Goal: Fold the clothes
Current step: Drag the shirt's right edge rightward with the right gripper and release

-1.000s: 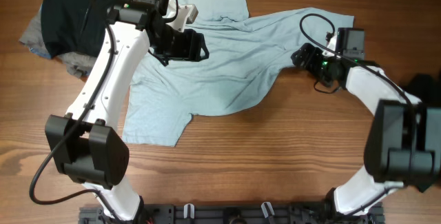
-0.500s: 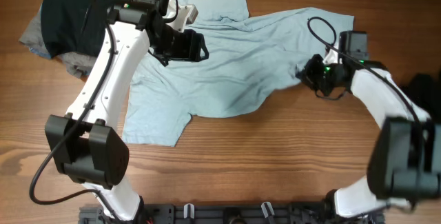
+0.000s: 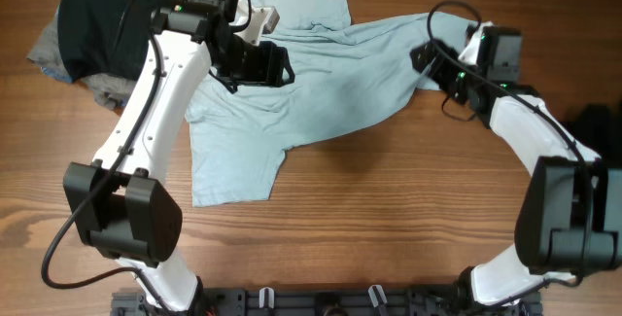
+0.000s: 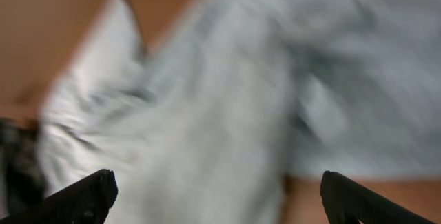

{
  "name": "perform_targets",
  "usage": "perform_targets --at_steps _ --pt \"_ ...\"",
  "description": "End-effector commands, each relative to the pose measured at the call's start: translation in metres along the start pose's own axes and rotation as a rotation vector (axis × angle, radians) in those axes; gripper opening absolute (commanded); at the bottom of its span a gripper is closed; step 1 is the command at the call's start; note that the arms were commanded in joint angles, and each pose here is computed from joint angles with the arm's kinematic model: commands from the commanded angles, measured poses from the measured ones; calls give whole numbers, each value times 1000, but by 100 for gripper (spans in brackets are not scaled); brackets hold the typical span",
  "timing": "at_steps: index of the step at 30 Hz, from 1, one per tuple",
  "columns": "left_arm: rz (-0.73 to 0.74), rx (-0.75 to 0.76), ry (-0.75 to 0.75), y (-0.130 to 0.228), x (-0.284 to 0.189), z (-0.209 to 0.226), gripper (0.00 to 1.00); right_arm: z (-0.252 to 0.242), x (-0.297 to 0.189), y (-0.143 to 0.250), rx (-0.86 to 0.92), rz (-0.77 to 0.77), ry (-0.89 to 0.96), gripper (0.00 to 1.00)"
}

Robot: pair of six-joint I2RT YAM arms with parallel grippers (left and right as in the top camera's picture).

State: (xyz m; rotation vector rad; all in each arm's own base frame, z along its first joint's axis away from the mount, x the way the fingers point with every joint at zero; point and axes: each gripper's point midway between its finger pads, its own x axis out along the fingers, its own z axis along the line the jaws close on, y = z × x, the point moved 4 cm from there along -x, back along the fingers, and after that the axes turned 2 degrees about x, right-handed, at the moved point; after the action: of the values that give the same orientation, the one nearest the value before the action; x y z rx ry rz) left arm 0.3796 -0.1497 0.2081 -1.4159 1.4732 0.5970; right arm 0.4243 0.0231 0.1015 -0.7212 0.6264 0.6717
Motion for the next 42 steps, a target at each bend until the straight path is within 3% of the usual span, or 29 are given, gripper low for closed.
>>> perform_targets --at_steps 1,2,3,4,5,7,14,18,23,26,27,31,35,42 --pt "-24 29 -6 -3 -7 -2 70 -28 -1 6 -59 28 128 94" --pt "-26 29 -6 -4 -7 -2 71 -32 -2 6 -82 37 142 78" --pt "-28 30 -6 -4 -7 -2 71 -36 -3 6 -94 40 150 71" --pt "-29 31 -6 -4 -7 -2 71 -38 -4 4 -95 37 153 57" --pt "-31 32 -6 -5 -7 -2 71 -40 -5 1 -92 26 152 36" --pt "-35 34 -6 -6 -7 -2 72 -40 -5 -7 -94 -8 140 23" --pt "-39 35 -17 -6 -7 0 73 -57 24 -2 -34 7 144 37" --pt "-38 34 -17 -6 -7 0 73 -55 46 2 -35 27 49 45" --pt "-38 34 -17 -6 -7 0 73 -51 47 -8 -39 -24 25 28" --pt "-38 34 -17 -6 -7 0 73 -53 45 -14 -29 -45 22 14" --pt "-38 34 -17 -6 -7 0 73 -55 42 -16 -23 -43 13 4" --pt "-37 34 -18 -6 -7 0 73 -51 15 -27 -3 -26 -71 4" --pt "-30 29 -51 -4 -7 4 73 -56 -47 -37 -12 -43 -18 4" --pt "-1 17 -106 2 -8 11 75 -97 -148 -16 22 -50 352 4"
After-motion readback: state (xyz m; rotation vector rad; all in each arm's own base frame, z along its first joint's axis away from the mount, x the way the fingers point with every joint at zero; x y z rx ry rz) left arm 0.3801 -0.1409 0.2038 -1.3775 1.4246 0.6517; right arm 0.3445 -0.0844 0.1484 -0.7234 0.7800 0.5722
